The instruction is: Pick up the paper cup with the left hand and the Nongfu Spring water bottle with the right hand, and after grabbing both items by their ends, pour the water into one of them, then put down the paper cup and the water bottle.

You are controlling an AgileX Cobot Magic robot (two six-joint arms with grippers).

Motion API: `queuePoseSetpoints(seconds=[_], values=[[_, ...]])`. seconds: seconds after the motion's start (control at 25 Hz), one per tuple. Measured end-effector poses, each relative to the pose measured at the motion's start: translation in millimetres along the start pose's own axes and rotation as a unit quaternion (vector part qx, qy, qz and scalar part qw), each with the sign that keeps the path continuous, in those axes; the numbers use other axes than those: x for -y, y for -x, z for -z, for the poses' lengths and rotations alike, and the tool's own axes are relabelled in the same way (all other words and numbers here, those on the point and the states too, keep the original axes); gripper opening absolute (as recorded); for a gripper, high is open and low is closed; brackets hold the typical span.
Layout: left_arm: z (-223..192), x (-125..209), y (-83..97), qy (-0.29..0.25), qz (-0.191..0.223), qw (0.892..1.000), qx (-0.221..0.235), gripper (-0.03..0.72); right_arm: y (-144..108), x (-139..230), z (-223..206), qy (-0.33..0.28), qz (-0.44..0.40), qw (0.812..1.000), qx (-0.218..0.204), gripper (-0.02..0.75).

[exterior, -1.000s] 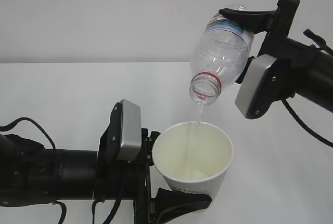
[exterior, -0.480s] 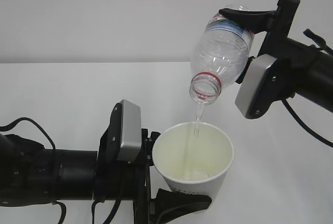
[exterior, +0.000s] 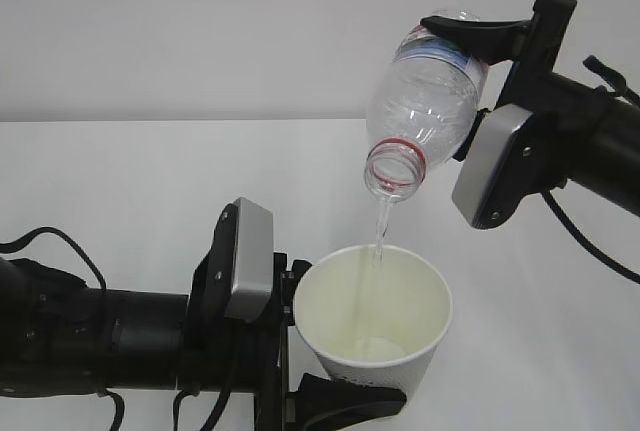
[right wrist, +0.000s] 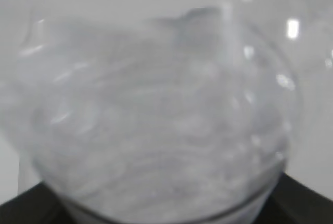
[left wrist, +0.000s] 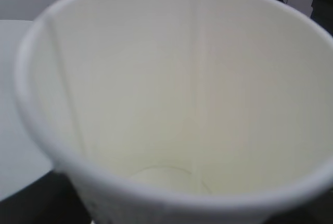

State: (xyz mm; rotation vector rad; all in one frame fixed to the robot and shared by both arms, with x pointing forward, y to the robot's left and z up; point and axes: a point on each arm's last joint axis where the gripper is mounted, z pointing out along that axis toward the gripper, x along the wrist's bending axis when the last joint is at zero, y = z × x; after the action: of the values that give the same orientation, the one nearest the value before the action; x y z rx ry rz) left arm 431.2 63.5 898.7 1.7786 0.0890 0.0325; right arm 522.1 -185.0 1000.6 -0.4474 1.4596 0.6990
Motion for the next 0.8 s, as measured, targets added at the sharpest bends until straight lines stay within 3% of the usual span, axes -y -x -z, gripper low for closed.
queuePoseSetpoints(seconds=[0.8], values=[[0.0,0.1,0.0,0.000,0.000,1.000,0.000,0.577,0.0,0.0,0.0,0.000,0.000,1.000,0.000,0.484]])
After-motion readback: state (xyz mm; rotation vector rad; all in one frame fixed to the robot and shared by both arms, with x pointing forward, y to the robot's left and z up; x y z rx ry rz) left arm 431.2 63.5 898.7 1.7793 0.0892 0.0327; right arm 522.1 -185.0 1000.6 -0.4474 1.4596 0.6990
